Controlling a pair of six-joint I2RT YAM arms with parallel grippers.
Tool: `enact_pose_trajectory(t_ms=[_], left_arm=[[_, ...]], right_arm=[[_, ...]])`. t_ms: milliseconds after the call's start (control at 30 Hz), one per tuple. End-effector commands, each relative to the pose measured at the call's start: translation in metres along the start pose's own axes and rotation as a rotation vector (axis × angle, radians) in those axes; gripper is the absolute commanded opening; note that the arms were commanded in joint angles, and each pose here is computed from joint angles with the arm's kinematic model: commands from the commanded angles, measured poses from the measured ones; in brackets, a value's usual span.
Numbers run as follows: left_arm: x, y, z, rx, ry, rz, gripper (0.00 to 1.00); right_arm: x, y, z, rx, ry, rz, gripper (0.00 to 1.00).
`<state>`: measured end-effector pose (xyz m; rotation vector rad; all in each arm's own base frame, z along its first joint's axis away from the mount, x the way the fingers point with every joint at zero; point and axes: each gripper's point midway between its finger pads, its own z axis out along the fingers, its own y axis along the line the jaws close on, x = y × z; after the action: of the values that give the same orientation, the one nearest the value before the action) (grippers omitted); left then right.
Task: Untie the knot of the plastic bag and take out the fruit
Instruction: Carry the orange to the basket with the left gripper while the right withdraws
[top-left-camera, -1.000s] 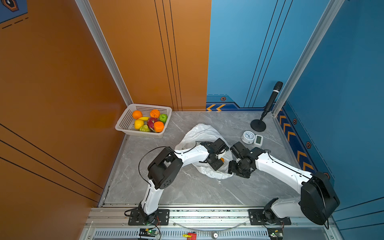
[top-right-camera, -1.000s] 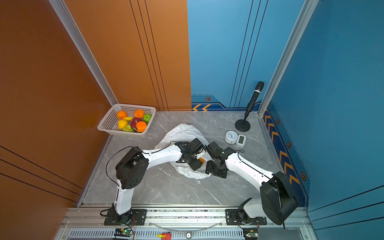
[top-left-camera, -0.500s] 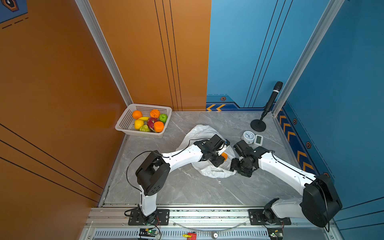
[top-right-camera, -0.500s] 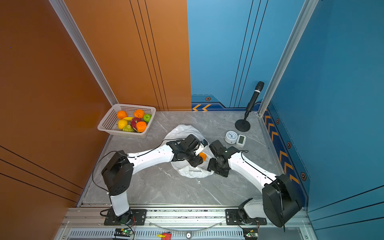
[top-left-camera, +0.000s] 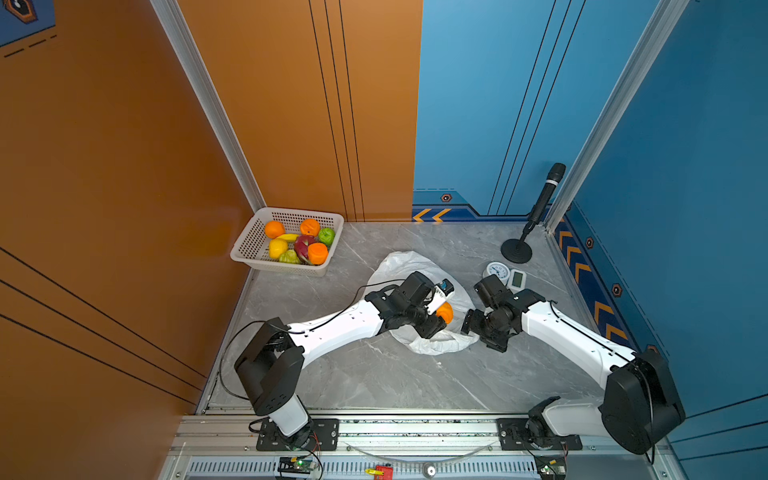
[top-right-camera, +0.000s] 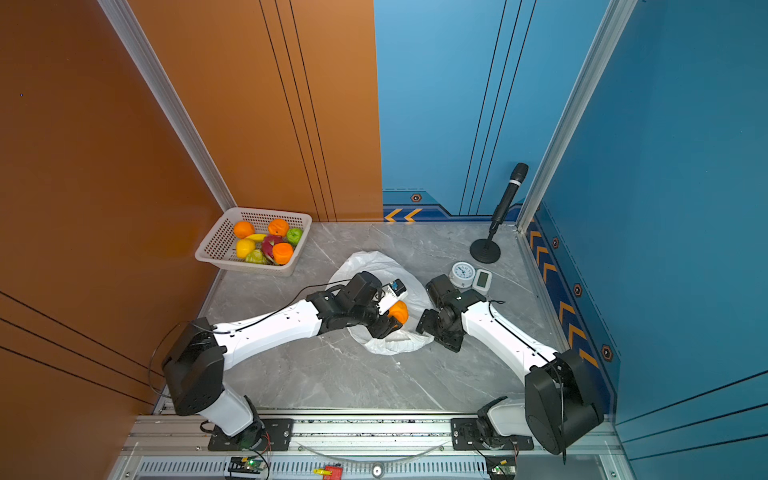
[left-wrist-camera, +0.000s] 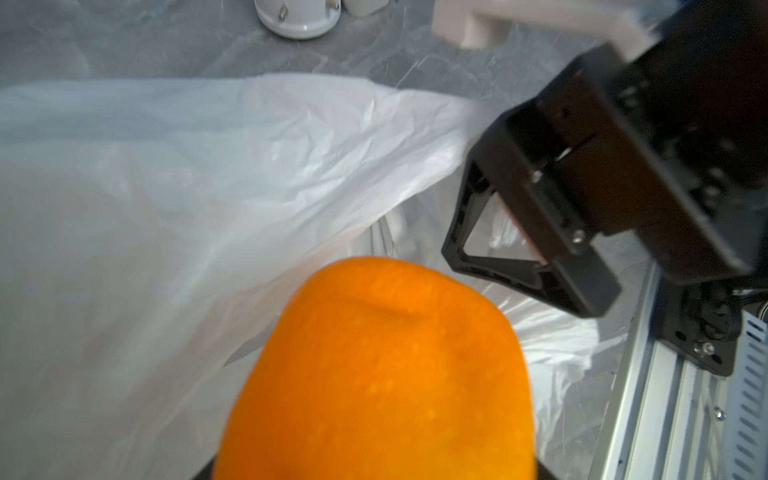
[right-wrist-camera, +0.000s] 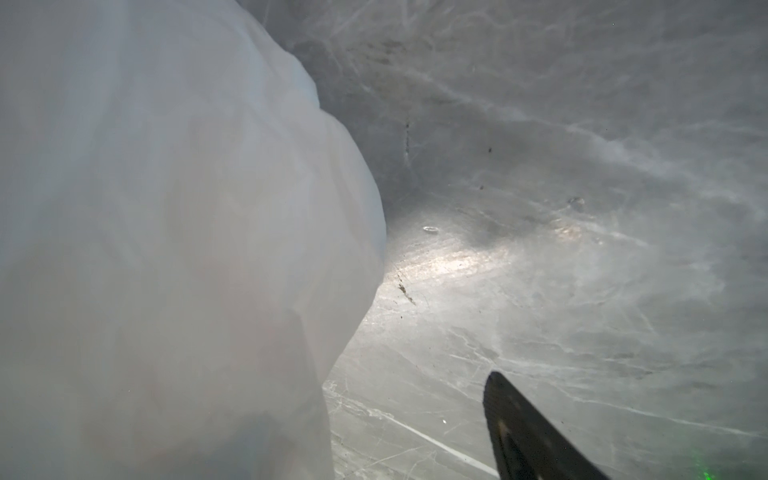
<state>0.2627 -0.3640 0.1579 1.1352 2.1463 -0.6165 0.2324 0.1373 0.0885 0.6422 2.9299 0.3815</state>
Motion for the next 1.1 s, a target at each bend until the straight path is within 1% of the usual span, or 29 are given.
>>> enact_pose_trajectory(t_ms=[0, 33, 133, 200, 300, 433, 633, 733, 867, 933, 1067], left_arm=[[-0.018, -0.003, -0.016, 0.018, -0.095, 0.029, 0.6], [-0.026, -0.002, -0.021, 0.013, -0.133, 0.035, 0.6], [-0.039, 0.001, -0.034, 0.005, -0.199, 0.037, 0.6], [-0.048, 0.004, -0.044, -0.001, -0.244, 0.031, 0.6], [-0.062, 0.009, -0.061, -0.009, -0.307, 0.01, 0.6], [-0.079, 0.019, -0.087, -0.043, -0.389, -0.028, 0.59], [-0.098, 0.052, -0.126, -0.145, -0.479, -0.122, 0.59], [-0.103, 0.075, -0.144, -0.188, -0.524, -0.201, 0.58], [-0.105, 0.104, -0.166, -0.229, -0.574, -0.265, 0.58], [-0.102, 0.123, -0.176, -0.259, -0.587, -0.295, 0.59], [-0.095, 0.162, -0.195, -0.331, -0.599, -0.37, 0.58]], right_arm=[[-0.009, 0.024, -0.032, -0.115, -0.061, -0.014, 0.91], [-0.011, 0.028, -0.04, -0.141, -0.076, -0.017, 0.93], [-0.015, 0.039, -0.063, -0.211, -0.121, -0.021, 0.98], [-0.017, 0.046, -0.081, -0.262, -0.153, -0.02, 1.0], [-0.021, 0.058, -0.107, -0.344, -0.204, -0.018, 1.0], [-0.027, 0.084, -0.149, -0.518, -0.286, -0.035, 1.0], [-0.035, 0.118, -0.204, -0.735, -0.394, -0.055, 1.0], [-0.037, 0.129, -0.222, -0.785, -0.427, -0.064, 1.0], [-0.037, 0.141, -0.232, -0.81, -0.433, -0.077, 1.0], [-0.036, 0.147, -0.233, -0.815, -0.428, -0.087, 1.0], [-0.036, 0.153, -0.223, -0.793, -0.401, -0.102, 1.0]])
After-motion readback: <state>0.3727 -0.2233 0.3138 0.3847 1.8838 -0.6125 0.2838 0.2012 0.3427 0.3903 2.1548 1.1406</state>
